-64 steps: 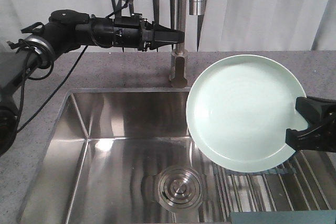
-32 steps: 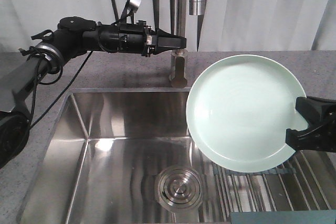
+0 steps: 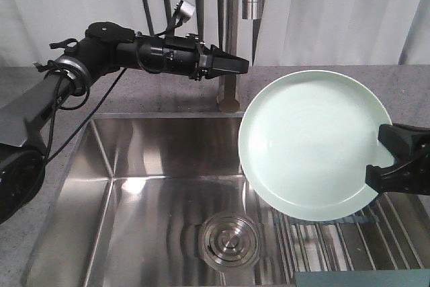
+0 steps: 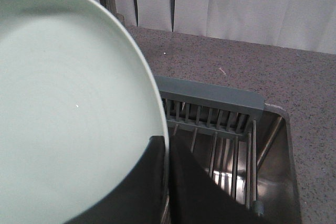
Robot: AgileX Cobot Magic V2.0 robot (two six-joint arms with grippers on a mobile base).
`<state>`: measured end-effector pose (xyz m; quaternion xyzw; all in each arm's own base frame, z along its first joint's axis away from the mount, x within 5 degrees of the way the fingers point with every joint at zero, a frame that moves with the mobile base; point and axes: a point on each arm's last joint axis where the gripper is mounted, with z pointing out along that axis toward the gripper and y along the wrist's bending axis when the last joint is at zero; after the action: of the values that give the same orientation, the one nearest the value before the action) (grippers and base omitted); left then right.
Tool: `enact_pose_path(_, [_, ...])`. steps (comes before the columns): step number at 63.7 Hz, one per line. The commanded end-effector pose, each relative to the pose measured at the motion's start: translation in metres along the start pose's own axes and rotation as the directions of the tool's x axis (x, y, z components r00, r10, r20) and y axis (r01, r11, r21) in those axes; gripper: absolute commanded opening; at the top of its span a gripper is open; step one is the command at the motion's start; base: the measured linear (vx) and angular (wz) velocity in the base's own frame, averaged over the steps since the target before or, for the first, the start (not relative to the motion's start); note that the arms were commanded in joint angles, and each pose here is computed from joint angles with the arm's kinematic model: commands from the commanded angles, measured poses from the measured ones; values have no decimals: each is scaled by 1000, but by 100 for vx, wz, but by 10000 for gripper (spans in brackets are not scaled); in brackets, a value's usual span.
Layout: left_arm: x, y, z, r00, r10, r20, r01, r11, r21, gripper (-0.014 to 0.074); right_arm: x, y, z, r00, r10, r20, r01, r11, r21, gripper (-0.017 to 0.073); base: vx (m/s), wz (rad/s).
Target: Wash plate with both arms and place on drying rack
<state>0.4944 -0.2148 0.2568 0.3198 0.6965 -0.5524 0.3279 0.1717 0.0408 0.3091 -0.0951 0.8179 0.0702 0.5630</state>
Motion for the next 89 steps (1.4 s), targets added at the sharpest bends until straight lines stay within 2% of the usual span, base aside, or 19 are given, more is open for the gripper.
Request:
enact_pose_path(1, [-32,-40,-8,996,59,68,-64,996,66,471,-18,-1,-5,993,-12,119,11,1000,11,-5,0,0])
enact_pose_path(11, [-32,-38,-9,996,59,73,-63,996,55,471,-18,-1,-5,993,-12,119,11,1000,11,-5,0,0])
enact_pose_path(18, [-30,-41,-8,997,56,57,-61,995,83,471,-18,-1,-5,993,-12,119,11,1000,11,-5,0,0])
enact_pose_path(24, [-30,-41,-8,999,10,50,-14,997,82,471,-18,-1,-5,993,-12,119,11,1000,11,-5,0,0])
enact_pose_path(40, [-31,-44,-5,998,-22,54,17,995,98,471,-18,-1,-5,993,-12,119,11,1000,11,-5,0,0])
enact_pose_path(54, [-27,-47,1,999,-35,20,33,995,89,471,-18,-1,-5,993,-12,120,11,1000,11,-5,0,0])
enact_pose_path(78, [-18,-53,-4,997,-54,-62,56,998,25,471,-18,-1,-5,993,-12,120,11,1000,11,-5,0,0])
enact_pose_path(89, [-17,-65,-9,996,-37,-80,39,999,17,471,-18,-1,-5,993,-12,120,11,1000,11,-5,0,0])
